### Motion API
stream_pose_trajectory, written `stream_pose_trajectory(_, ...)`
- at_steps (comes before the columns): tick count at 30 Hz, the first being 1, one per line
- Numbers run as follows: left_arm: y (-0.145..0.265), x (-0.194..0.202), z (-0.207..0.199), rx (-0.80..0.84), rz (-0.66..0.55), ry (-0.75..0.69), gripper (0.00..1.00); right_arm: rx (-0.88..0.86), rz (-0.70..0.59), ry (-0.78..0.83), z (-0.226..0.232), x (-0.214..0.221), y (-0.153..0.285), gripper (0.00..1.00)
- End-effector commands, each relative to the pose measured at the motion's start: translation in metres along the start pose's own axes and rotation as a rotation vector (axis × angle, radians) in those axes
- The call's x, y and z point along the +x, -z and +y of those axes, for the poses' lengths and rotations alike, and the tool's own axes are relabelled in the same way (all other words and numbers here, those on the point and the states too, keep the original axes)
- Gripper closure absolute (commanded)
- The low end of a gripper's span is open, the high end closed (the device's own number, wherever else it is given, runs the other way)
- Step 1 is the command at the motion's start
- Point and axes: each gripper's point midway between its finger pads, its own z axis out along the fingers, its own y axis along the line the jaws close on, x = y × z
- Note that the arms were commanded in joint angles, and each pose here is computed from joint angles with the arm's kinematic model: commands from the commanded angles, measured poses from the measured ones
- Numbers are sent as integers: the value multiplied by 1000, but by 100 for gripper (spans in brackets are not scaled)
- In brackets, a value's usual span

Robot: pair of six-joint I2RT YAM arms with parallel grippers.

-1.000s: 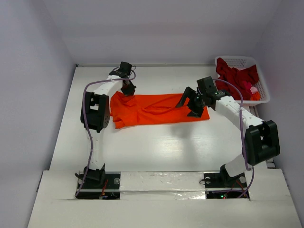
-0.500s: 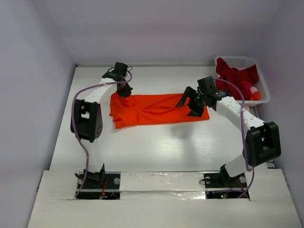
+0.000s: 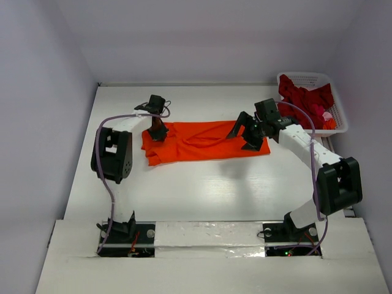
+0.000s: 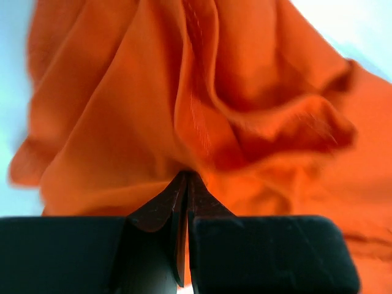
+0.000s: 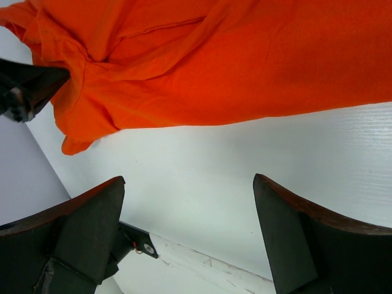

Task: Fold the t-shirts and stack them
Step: Fold the other side of the tshirt into a rectangle

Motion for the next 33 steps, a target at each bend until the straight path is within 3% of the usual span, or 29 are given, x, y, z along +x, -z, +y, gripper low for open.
stream_pose_trajectory(1, -3, -12, -14, 7, -16, -20, 100, -42, -38, 27, 11, -3, 11, 9)
stream_pose_trajectory(14, 9, -75, -73, 71, -87, -32, 100, -36, -36, 24, 9, -2, 9, 9)
stream_pose_trajectory(19, 10, -62, -58, 48, -67, -42, 100, -41, -35, 23, 10, -2, 9, 9)
stream_pose_trajectory(25, 43, -37, -33, 80, -64, -46, 100, -40, -32, 21, 8, 0, 8, 9)
stream_pose_trajectory(33, 26, 1, 6, 9, -16, -52, 100, -58, -27, 12, 11, 1, 8, 9)
